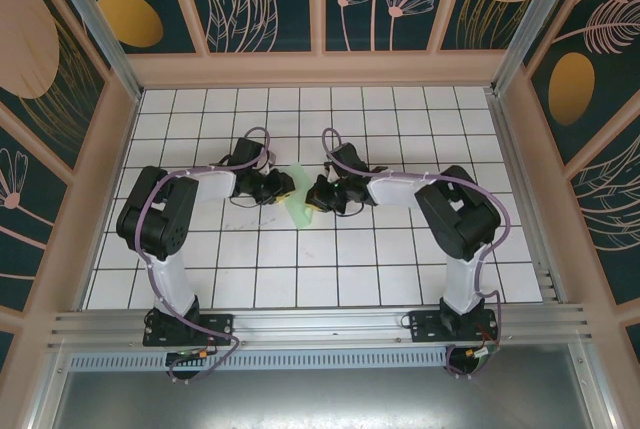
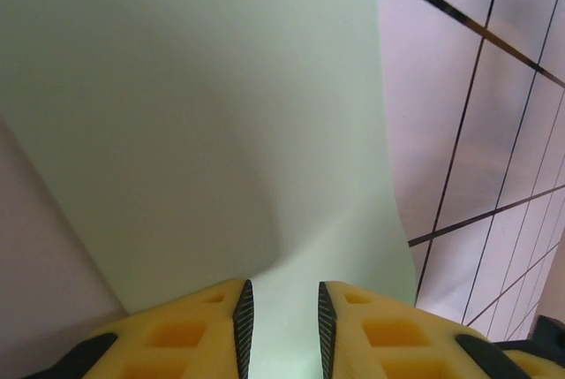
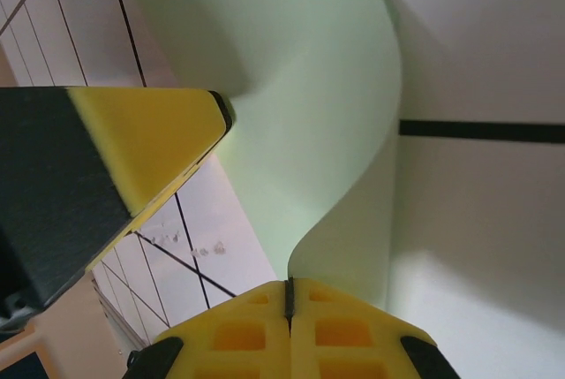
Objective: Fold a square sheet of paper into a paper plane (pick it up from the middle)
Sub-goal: Third fold the triangle at the center of the table.
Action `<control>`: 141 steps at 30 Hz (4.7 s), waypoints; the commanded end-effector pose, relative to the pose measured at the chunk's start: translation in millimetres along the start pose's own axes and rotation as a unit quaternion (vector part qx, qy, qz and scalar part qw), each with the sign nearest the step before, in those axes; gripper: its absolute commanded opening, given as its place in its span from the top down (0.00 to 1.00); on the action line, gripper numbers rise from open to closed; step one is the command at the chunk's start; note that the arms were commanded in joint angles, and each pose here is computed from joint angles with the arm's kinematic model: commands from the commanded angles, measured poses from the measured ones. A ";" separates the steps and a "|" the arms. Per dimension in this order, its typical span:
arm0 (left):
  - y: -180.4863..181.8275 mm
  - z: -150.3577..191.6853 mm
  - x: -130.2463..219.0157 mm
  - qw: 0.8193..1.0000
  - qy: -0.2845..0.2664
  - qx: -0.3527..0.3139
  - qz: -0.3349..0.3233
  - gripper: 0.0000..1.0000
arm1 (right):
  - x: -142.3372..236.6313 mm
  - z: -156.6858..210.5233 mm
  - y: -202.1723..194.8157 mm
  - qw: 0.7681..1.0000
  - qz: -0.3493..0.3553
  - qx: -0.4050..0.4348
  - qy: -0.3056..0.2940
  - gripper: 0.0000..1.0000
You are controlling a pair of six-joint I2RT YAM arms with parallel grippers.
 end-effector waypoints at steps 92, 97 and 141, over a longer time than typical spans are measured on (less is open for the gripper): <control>19.2 -8.1 -4.0 0.999 -0.026 -0.007 -0.044 0.88 | -49.9 -19.0 5.7 0.999 -0.029 -0.002 -0.018 1.00; 18.9 -7.3 -4.1 0.999 -0.024 -0.008 -0.043 0.88 | -51.1 -18.6 4.4 0.999 -0.030 -0.002 -0.017 1.00; -3.5 -40.4 49.9 0.992 -0.119 0.009 -0.033 0.68 | -54.3 -11.9 -12.6 1.000 0.005 -0.010 -0.007 0.63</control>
Point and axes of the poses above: each hand's point on the last joint's axis, 136 mm out from that joint toward the fingers, its own x axis back along the fingers, its own y axis along the line the jaws close on, z = x × y, the point moved 1 cm from there along x, back along the fingers, and after that the axes turned 6 degrees about x, right-handed, at the moved point
